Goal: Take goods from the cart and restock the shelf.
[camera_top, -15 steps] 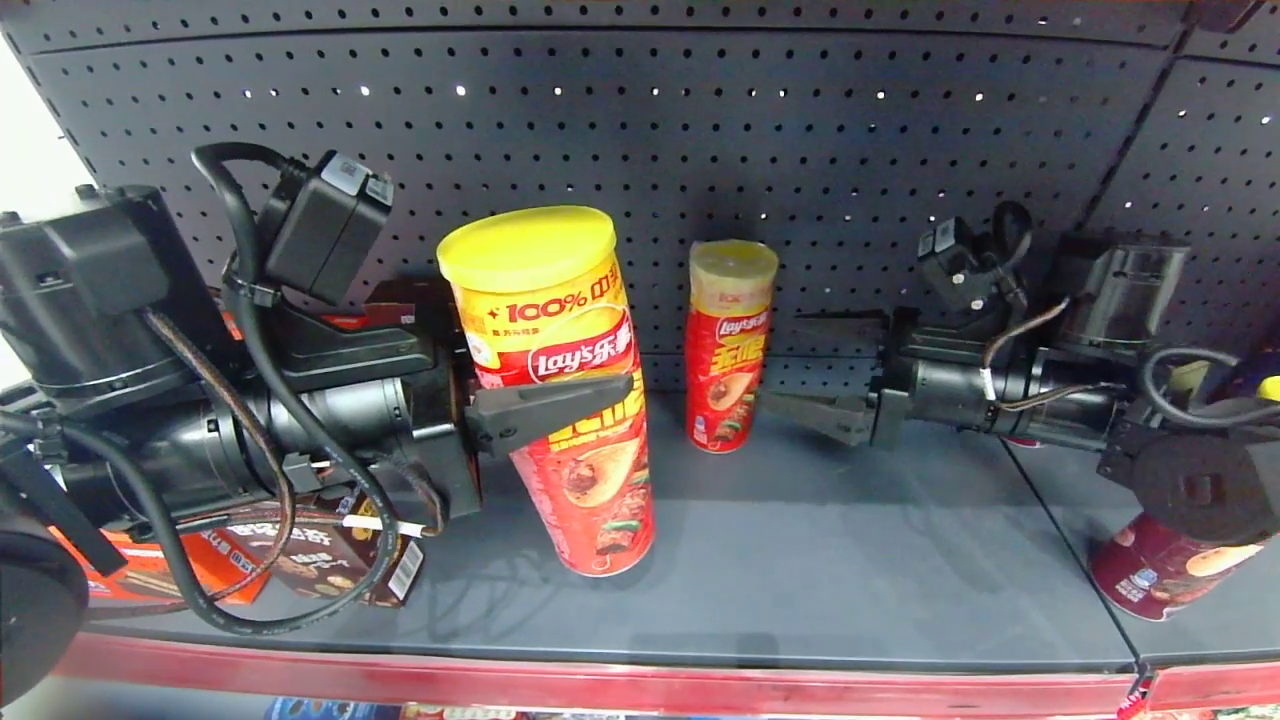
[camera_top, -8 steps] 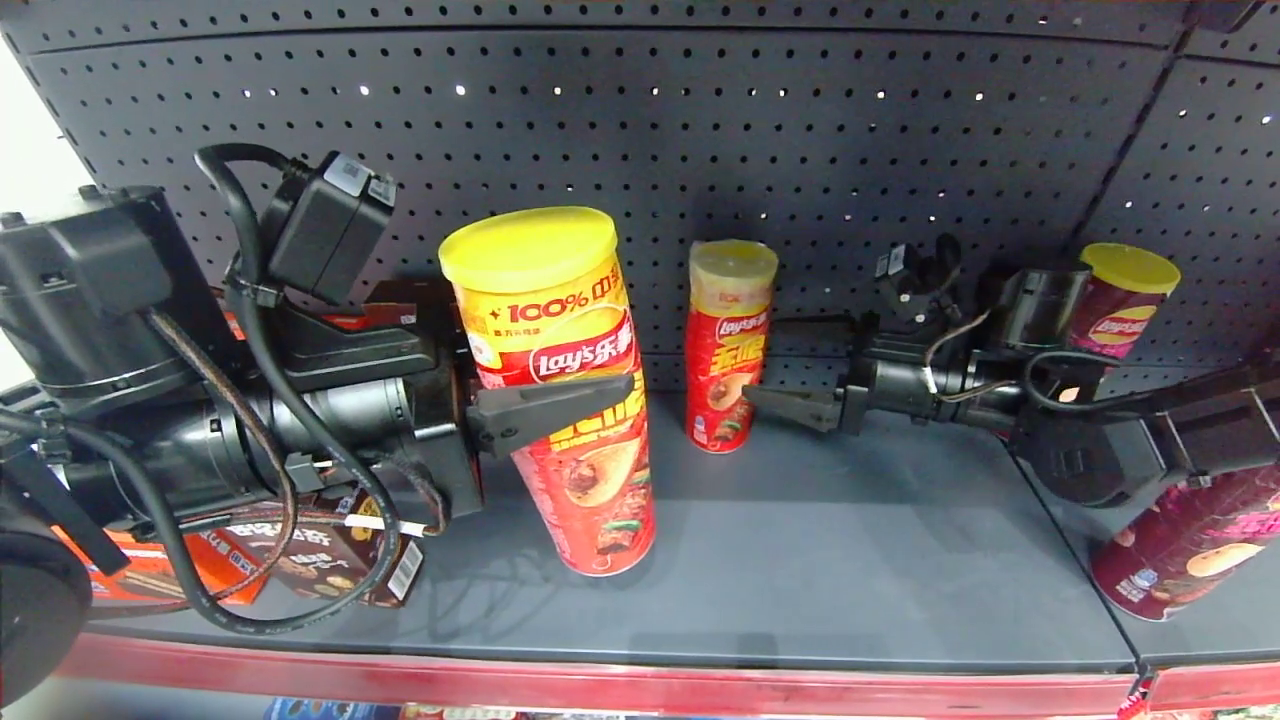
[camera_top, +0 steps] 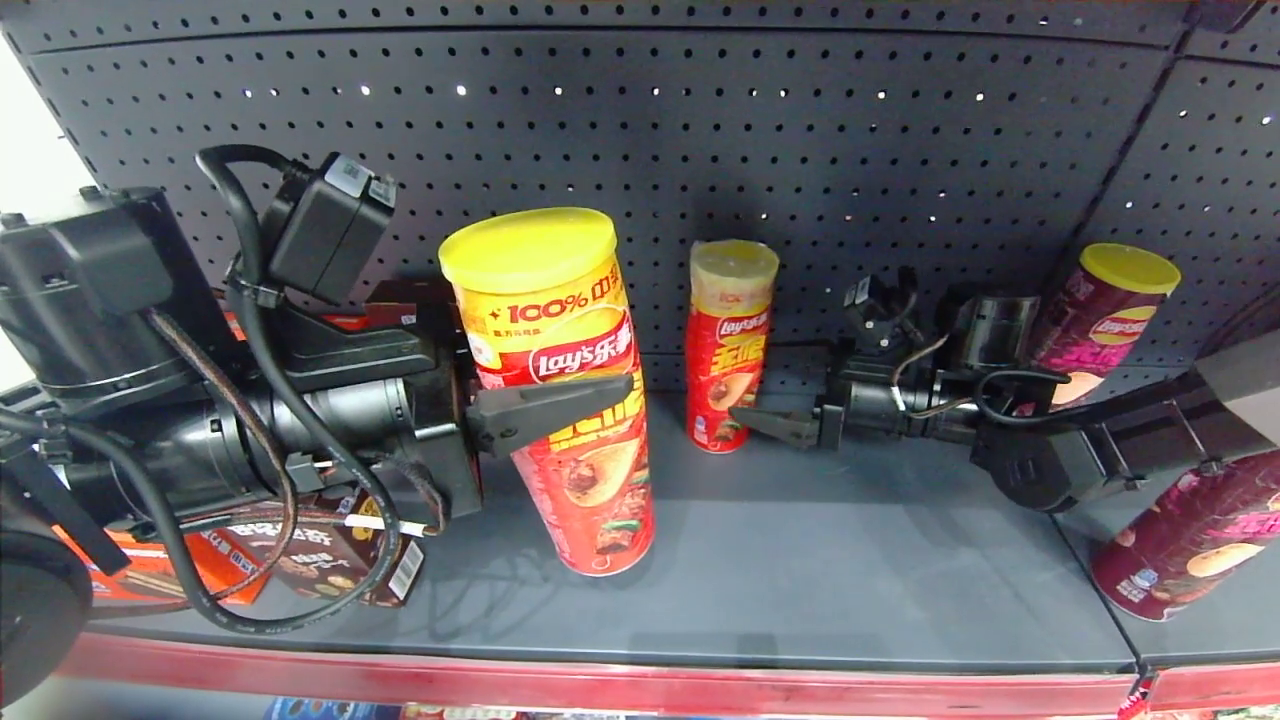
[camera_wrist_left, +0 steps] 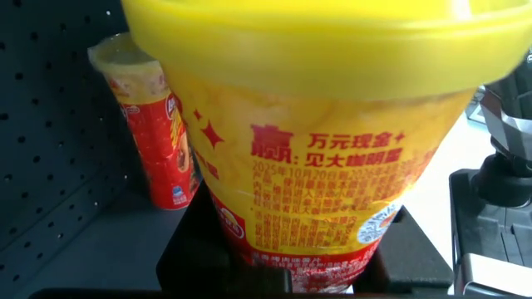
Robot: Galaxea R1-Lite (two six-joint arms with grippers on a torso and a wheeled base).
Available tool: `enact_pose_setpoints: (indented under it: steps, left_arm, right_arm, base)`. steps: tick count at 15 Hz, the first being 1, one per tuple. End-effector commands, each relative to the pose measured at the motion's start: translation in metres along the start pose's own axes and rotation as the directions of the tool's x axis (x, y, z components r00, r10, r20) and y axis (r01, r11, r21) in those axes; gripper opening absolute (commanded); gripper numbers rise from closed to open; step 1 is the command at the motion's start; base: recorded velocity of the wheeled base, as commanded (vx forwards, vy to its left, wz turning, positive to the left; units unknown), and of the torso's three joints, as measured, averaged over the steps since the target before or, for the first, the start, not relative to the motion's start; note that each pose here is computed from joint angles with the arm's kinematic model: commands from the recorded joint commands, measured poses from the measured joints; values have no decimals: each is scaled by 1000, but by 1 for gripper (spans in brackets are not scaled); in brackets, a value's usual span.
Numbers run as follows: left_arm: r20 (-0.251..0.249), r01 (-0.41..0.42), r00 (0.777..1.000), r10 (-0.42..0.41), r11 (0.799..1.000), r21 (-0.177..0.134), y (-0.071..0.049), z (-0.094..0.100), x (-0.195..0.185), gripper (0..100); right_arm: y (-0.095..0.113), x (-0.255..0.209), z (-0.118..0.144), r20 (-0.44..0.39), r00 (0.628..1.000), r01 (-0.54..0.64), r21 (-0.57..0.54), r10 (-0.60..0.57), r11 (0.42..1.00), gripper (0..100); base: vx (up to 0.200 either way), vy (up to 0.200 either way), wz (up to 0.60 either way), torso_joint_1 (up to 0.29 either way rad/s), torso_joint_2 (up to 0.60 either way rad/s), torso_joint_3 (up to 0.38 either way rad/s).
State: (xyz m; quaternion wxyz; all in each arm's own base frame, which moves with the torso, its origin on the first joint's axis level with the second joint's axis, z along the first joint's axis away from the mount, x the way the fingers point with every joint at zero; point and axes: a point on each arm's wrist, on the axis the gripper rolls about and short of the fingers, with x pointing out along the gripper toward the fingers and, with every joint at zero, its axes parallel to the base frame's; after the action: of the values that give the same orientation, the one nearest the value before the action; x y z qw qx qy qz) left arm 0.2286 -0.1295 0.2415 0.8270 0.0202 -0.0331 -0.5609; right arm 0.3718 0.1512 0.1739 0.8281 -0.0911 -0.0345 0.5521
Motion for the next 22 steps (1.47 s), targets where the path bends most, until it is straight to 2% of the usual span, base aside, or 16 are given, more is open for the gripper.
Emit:
enact_pose_setpoints:
  steps: [1,8,12,13,18,22]
  left_arm:
    - [-4,0,1000,0,1000,-3,2,-2,1,0]
    - [-3,-2,1000,2,1000,-2,1,-1,1,0]
    - [-2,-2,1000,2,1000,0,1,-1,1,0]
    - [-3,-2,1000,2,1000,-1,1,-1,1,0]
    - [-4,-2,1000,2,1000,-2,2,-2,1,0]
    - [-4,-4,1000,4,1000,-2,2,-2,1,0]
  right_arm:
    - [3,1,-2,-4,1000,-15,8,15,1000,100]
    - [23,-1,-11,-23,999,-47,32,48,998,100]
    - [39,-15,4,-16,998,-54,25,54,998,100]
    - [39,-17,5,-15,999,-50,25,51,998,100]
    - [13,-10,-10,-23,1000,-6,26,7,1000,100]
    - [21,4,-10,-15,999,-47,24,48,999,100]
  base:
    - [0,0,0,0,0,0]
    - [0,0,0,0,0,0]
    - [0,0,0,0,0,0]
    - [0,0,0,0,0,0]
    - [0,0,0,0,0,0]
    - [0,0,0,0,0,0]
